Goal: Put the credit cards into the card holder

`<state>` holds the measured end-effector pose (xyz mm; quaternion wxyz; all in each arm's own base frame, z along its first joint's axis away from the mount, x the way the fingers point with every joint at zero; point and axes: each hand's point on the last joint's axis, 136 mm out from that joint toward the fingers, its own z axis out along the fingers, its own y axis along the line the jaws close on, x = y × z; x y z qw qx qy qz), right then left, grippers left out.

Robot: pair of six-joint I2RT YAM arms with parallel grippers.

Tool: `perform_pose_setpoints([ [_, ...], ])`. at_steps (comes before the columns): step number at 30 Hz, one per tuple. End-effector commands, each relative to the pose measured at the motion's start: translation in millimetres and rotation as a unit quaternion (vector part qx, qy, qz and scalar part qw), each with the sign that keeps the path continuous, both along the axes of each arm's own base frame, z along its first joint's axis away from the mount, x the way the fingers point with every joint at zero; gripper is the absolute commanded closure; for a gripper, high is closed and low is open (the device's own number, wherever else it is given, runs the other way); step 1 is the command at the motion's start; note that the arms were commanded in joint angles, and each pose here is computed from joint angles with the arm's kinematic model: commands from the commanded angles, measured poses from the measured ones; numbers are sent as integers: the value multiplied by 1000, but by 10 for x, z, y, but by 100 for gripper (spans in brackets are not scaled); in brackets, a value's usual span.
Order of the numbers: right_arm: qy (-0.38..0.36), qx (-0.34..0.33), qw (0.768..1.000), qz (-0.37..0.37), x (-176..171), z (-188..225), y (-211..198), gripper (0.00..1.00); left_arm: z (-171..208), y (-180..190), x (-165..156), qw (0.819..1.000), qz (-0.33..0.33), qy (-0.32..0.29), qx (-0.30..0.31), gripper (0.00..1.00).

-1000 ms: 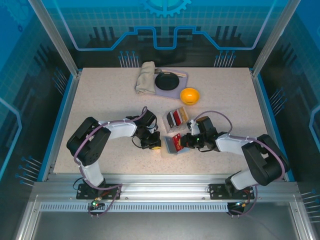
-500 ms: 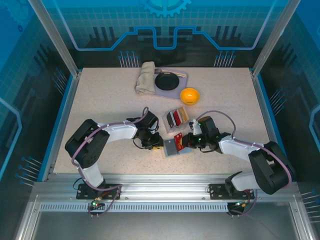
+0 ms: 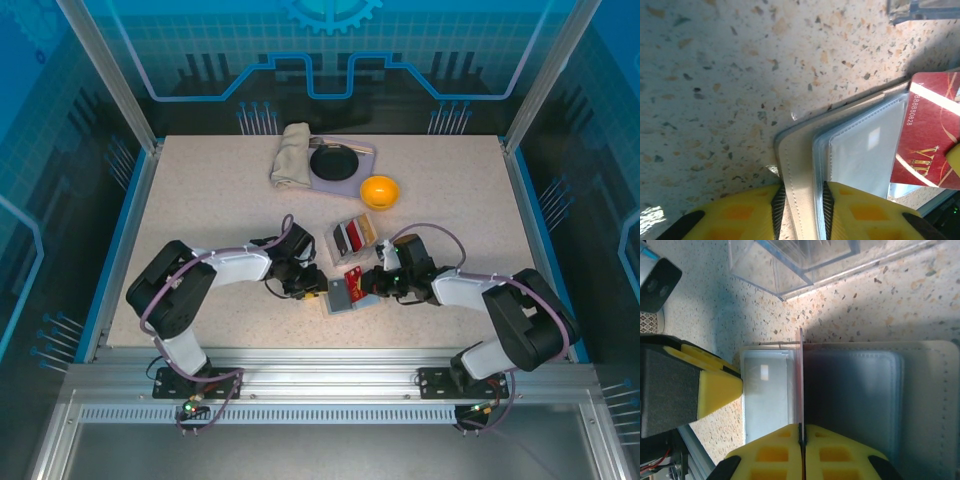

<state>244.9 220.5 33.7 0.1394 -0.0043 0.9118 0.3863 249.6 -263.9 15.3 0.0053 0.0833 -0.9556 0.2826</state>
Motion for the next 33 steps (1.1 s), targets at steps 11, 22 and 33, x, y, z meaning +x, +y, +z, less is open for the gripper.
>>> perform_pose_setpoints([
  [11,57,-2,998,-17,-214,-112,-73,93,-203,71,92,999,5,3,39,78],
  [22,61,10,998,-26,-246,-90,-42,93,-241,58,86,999,4,10,38,84],
  [33,67,17,997,-19,-274,-126,81,93,-252,58,93,999,4,11,40,85],
])
